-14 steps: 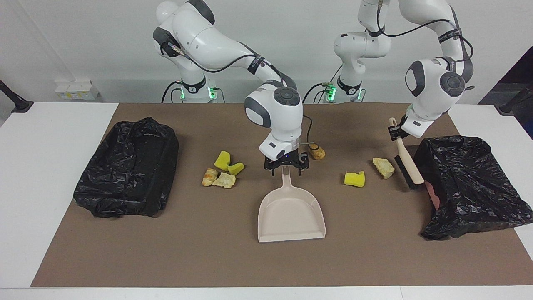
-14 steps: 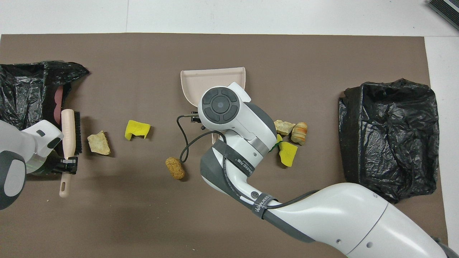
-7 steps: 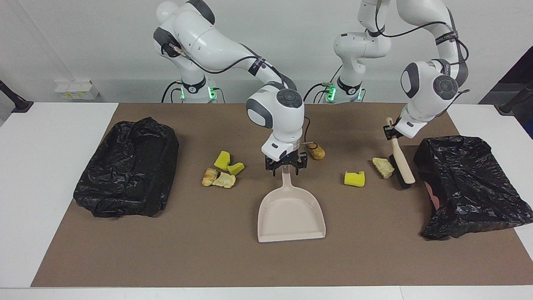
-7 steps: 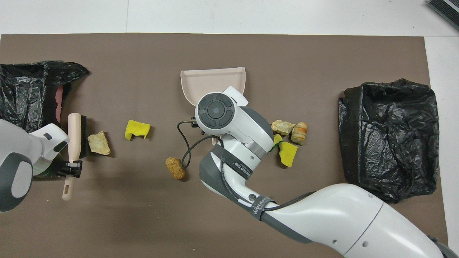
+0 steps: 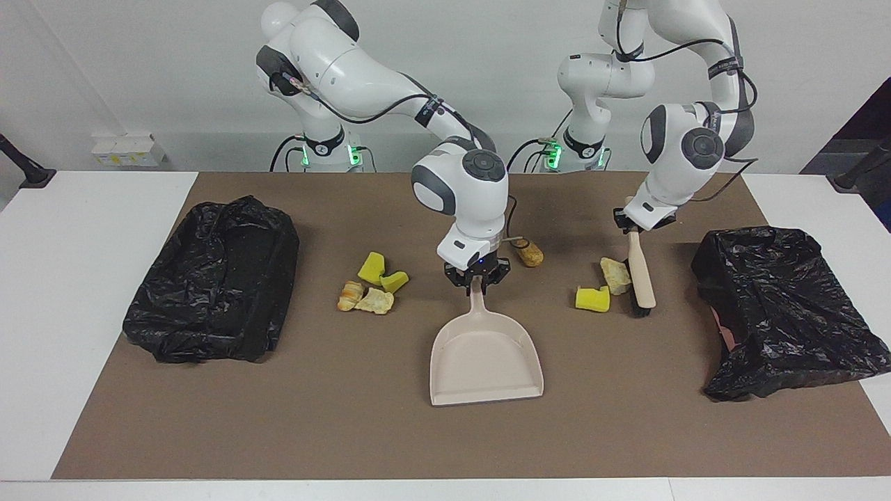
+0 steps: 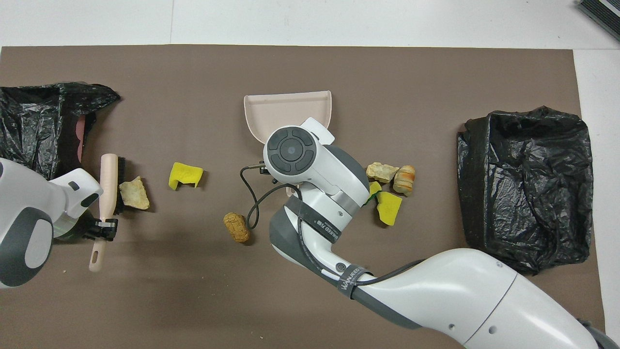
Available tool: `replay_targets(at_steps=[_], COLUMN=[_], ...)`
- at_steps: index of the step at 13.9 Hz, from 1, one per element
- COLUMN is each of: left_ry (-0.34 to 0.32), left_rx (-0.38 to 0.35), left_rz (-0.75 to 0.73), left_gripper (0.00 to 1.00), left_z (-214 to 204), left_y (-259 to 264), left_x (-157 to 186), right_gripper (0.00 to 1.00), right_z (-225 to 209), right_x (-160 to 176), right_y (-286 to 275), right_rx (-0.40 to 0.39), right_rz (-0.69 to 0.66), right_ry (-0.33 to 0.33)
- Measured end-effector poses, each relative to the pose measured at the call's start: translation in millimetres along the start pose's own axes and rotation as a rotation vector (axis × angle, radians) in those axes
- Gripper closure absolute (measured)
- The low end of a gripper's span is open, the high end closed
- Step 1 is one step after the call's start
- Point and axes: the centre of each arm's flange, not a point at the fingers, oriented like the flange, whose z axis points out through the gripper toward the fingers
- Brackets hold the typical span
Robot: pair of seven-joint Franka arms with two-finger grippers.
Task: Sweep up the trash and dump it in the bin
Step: 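Drag the beige dustpan with the right gripper toward the sponge and bread pile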
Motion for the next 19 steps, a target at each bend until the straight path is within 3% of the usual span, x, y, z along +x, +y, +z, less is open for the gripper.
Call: replay_targets(at_steps=[4, 7, 10, 15, 19], left_ry=[-0.031, -0.044, -0.039, -0.009, -0.001], left_rx=[-0.003, -0.018, -0.022, -0.03, -0.031], left_rz=[0.065, 0.055, -0.02, -0.054, -0.026], left_gripper=[0.74, 0.74, 0.74, 0.74, 0.74], left_z=[0.7, -3.2, -5.1, -4.5, -1.5], left_y=[37.7, 43.5, 38.4, 27.7, 27.0], left_x=[-6.0, -8.6, -7.9, -4.5, -3.6], right_gripper=[0.69, 0.69, 0.69, 0.69, 0.69], right_z=[-60.5, -110.1, -133.7, -101.1, -73.3], right_x=[-11.6, -31.8, -68.2, -141.7, -161.9], right_y=[4.7, 38.5, 63.3, 74.0, 86.6], right_rx=[-0.012, -0.02, -0.081, -0.014, 0.028], right_rz=[-0.137, -0.397, -0.627, -0.997, -1.088], right_ry=[-0.01, -0.078, -0.143, -0.223, -0.27])
